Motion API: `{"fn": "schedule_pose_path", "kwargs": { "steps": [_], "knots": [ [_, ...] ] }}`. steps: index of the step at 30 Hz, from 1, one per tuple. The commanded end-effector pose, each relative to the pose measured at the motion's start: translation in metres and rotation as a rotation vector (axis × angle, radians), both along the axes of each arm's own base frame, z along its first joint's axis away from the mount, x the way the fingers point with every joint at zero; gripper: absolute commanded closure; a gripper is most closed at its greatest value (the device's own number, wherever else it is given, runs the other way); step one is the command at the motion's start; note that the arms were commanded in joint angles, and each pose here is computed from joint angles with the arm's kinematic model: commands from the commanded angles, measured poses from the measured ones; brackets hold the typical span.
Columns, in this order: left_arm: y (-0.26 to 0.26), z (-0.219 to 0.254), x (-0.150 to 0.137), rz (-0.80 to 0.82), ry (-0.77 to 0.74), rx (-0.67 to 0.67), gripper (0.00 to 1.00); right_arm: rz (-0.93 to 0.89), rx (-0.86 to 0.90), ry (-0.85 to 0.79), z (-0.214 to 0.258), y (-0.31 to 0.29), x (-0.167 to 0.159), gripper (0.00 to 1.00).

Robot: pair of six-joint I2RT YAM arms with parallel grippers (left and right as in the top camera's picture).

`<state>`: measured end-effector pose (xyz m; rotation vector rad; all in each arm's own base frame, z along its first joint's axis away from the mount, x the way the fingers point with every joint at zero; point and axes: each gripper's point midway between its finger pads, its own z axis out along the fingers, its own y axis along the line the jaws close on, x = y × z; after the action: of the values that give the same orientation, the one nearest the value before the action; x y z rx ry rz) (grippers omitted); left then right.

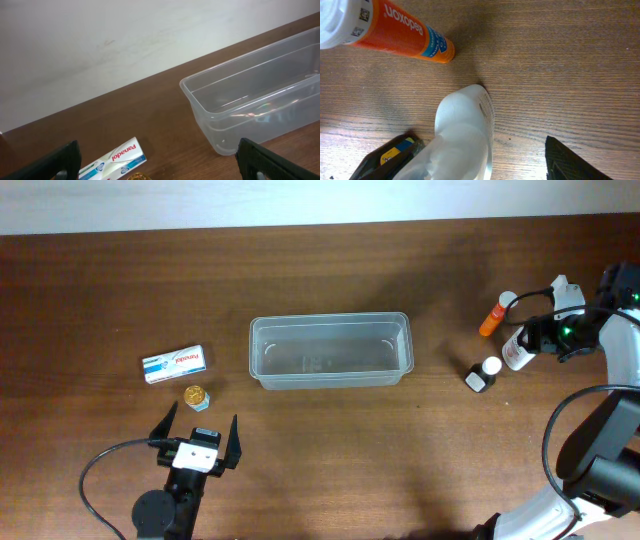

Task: Pack container
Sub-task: 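Lower the right gripper and grasp the white pump bottle, then lift the pump bottle and carry it over the container's right end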

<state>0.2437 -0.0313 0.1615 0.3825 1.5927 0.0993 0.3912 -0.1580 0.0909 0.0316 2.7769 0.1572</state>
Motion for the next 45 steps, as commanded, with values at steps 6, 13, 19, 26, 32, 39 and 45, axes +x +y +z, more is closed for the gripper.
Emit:
{"fn": "schedule_pose_path", "kwargs": {
  "steps": [6,13,19,26,32,39,45],
  "knots": [
    [0.003,-0.001,0.000,0.014,-0.002,-0.003,0.01,0.033,0.082,-0.036,-0.009,0.011,0.011,0.39],
    [0.003,-0.001,0.000,0.014,-0.002,-0.003,0.01,0.036,0.107,-0.022,-0.019,0.014,0.012,0.50],
    [0.003,-0.001,0.000,0.014,-0.002,-0.003,0.01,0.032,0.119,-0.009,-0.025,0.015,0.011,0.75],
    [0.003,-0.002,0.000,0.014,-0.001,-0.003,0.01,0.011,0.136,-0.011,-0.019,0.015,0.013,0.83],
    [0.003,-0.001,0.000,0.014,-0.002,-0.003,0.01,-0.025,0.118,-0.012,0.015,0.008,0.017,0.83],
    [0.003,-0.002,0.000,0.014,-0.001,-0.003,0.01,-0.192,-0.002,0.003,0.090,-0.020,0.015,0.83],
    [0.003,-0.001,0.000,0.014,-0.002,-0.003,0.01,-0.287,-0.022,-0.045,0.148,-0.023,0.011,0.83]
  ]
}}
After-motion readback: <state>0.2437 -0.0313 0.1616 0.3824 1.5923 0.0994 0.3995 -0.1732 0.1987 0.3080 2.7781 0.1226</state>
